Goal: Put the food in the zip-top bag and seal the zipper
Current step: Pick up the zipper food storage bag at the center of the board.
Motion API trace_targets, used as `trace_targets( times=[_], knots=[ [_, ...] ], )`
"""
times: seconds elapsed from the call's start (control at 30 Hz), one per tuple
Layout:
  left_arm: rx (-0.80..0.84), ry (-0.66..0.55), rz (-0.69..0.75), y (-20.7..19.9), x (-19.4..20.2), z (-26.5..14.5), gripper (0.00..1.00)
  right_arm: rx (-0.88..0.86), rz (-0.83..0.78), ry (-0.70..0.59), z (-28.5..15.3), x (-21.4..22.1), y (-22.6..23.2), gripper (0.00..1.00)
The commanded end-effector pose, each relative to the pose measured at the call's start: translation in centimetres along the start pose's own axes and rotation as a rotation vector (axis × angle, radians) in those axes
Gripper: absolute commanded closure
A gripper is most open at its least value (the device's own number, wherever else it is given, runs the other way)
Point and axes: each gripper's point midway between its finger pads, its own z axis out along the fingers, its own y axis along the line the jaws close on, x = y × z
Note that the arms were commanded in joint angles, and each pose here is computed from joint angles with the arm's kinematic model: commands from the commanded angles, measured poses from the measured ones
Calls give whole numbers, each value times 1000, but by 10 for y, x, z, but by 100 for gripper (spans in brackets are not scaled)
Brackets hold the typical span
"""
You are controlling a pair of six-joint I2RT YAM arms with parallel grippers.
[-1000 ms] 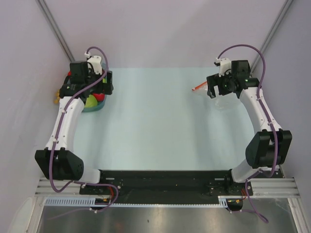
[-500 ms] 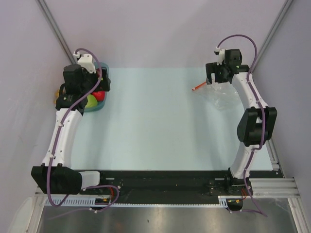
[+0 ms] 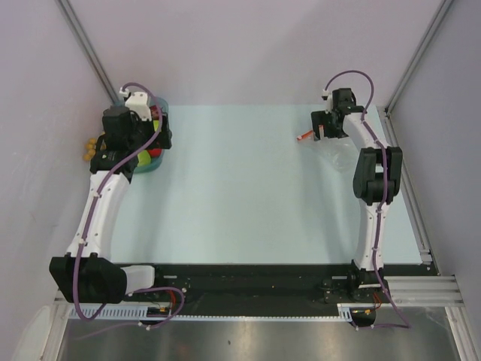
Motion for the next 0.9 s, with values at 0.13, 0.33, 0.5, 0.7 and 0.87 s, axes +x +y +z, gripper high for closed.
trace_targets(
  times=[0.13, 0.33, 0.5, 0.7, 0.87],
  knots=[
    [-12, -28, 47, 4, -4, -5, 0, -51, -80, 44, 39, 13, 8, 2],
    [3, -12, 46, 1, 0, -1, 0, -188, -87, 107, 43, 36, 29, 35],
    [62, 3, 15, -10, 1, 3, 0, -317, -105, 101, 19, 40, 48, 89],
    [176, -24, -19, -31, -2, 6, 0, -426, -206, -35, -28, 25, 65, 100],
    [378, -20, -112, -69, 3, 5, 0, -533, -378, -262, -108, -3, 99, 100]
  ],
)
